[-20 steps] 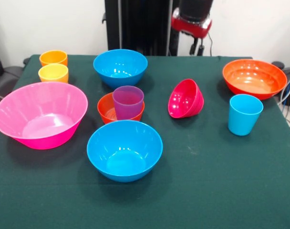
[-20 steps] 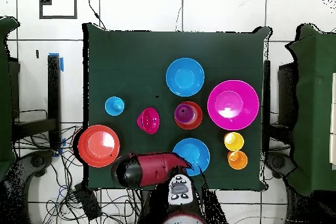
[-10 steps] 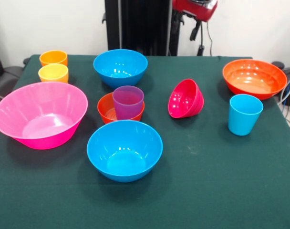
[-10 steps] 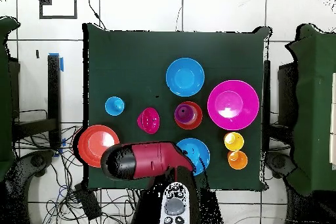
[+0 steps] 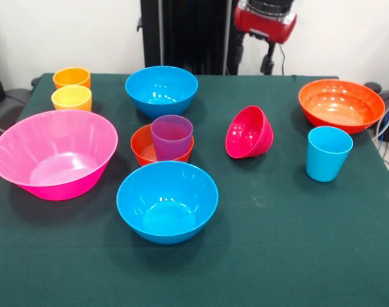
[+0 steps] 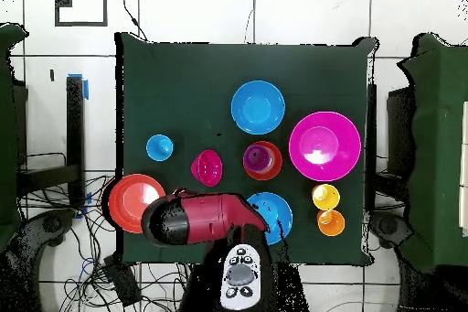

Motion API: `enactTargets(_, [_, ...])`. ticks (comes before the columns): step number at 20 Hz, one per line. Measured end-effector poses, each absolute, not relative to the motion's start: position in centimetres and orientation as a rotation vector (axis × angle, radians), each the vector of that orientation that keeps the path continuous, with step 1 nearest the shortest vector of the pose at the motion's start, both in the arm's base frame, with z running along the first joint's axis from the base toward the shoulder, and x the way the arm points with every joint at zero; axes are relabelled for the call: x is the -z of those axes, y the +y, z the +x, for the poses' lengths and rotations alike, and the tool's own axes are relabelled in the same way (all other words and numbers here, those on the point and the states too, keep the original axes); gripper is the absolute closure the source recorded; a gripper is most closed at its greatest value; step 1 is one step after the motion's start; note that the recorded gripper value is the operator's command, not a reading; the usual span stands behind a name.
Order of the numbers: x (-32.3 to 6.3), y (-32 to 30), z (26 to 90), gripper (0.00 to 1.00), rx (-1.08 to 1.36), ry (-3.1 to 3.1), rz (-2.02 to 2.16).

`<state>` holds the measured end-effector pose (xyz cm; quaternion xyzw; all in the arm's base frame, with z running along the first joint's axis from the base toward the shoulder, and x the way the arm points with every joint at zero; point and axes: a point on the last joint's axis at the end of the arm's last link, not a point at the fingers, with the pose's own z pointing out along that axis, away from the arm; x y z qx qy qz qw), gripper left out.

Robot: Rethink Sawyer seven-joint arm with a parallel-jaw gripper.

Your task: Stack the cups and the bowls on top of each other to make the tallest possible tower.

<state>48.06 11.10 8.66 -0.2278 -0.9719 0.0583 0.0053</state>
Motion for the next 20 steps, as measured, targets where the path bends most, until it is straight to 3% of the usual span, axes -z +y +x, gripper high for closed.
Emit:
enactTargets(9, [-5.6, 12.3, 48.6, 0.0, -0.153, -3.088, -0.673])
enactTargets(20, [-5.3, 12.5, 49.1, 0.0, -0.161, -3.095, -0.665])
